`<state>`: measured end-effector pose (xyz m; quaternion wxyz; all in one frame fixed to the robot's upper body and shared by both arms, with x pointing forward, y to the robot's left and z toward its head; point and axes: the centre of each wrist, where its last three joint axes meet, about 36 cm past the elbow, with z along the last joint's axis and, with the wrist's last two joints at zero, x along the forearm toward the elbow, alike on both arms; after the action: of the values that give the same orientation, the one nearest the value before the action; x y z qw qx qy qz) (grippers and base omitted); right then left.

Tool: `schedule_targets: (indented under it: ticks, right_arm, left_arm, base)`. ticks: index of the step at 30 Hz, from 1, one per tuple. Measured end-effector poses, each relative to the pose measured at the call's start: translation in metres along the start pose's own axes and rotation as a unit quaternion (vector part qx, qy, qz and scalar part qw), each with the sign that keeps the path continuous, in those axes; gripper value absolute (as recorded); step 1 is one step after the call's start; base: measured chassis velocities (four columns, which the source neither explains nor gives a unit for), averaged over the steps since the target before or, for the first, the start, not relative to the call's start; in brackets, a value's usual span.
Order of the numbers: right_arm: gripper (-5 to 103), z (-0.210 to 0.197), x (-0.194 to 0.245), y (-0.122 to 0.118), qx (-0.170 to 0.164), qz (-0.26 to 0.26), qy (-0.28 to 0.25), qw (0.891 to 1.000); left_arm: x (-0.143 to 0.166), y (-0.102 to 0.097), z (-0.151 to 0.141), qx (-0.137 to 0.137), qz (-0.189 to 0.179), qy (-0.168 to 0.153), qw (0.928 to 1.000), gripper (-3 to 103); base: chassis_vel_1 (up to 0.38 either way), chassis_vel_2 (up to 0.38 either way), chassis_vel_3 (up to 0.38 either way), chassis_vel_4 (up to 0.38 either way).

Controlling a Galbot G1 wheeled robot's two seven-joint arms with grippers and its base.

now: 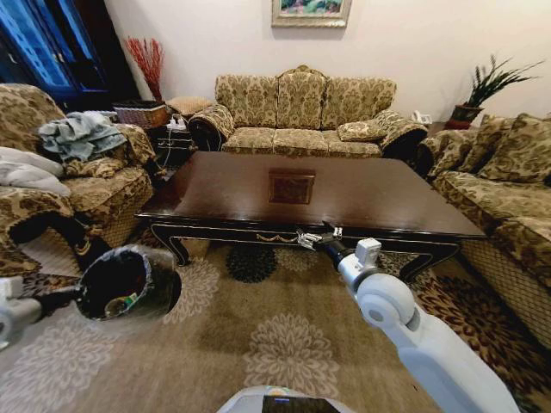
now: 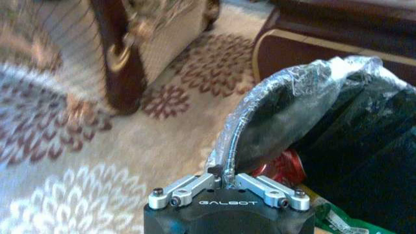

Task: Move to the front of the table and place the trash on the table into the trash bin.

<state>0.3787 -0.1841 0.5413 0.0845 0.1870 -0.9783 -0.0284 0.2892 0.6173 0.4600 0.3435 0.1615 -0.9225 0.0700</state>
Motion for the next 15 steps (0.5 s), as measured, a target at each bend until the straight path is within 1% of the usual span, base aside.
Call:
schedule_targets:
  ticks: [2,4,5,6,7,8,9,10,13,14,15]
  right_arm:
    - [100,0.008,-0.001,0.004,0.007,0.001,0.005,1.0]
    - [100,0.013,-0.001,0.005,0.011,0.004,0.008,1.0]
    - [100,0.015,-0.001,0.005,0.011,0.006,0.009,1.0]
    - [100,0.015,-0.001,0.005,0.011,0.006,0.009,1.0]
    - [100,0.02,0.0,0.003,0.011,0.012,0.012,1.0]
    - [100,0.022,0.001,0.002,0.012,0.016,0.013,1.0]
    - [100,0.022,0.001,0.002,0.012,0.016,0.013,1.0]
    - [100,0.025,0.002,0.0,0.012,0.021,0.012,1.0]
    - [100,0.029,0.005,-0.006,0.01,0.033,0.008,0.999]
    - [100,0.029,0.005,-0.006,0.01,0.033,0.008,0.999]
    - [100,0.031,0.006,-0.009,0.009,0.038,0.006,0.999]
  left_arm:
    - [-0.018,-0.007,0.021,0.006,-0.028,-0.003,0.9996,0]
    - [-0.034,-0.012,0.037,-0.004,-0.046,-0.001,0.999,0]
    - [-0.042,-0.016,0.045,-0.007,-0.051,0.002,0.9987,0]
    - [-0.042,-0.016,0.045,-0.007,-0.051,0.002,0.9987,0]
    - [-0.056,-0.023,0.057,-0.007,-0.055,0.016,0.9983,0]
    - [-0.064,-0.027,0.064,-0.008,-0.054,0.026,0.9982,0]
    - [-0.064,-0.027,0.064,-0.008,-0.054,0.026,0.9982,0]
    - [-0.074,-0.032,0.071,-0.014,-0.052,0.04,0.9978,0]
    - [-0.087,-0.032,0.082,-0.033,-0.027,0.072,0.9965,0]
    - [-0.087,-0.032,0.082,-0.033,-0.027,0.072,0.9965,0]
    - [-0.091,-0.03,0.083,-0.038,-0.018,0.085,0.9955,0]
  base:
    - [0.0,0.0,0.0,0.0]
    - [0.0,0.0,0.0,0.0]
    - [0.0,0.0,0.0,0.0]
    - [0.0,0.0,0.0,0.0]
    - [0.0,0.0,0.0,0.0]
    - [0.0,0.0,0.0,0.0]
    - [0.0,0.0,0.0,0.0]
    - [0.0,0.0,0.0,0.0]
    - [0.0,0.0,0.0,0.0]
    - [0.0,0.0,0.0,0.0]
    - [0.0,0.0,0.0,0.0]
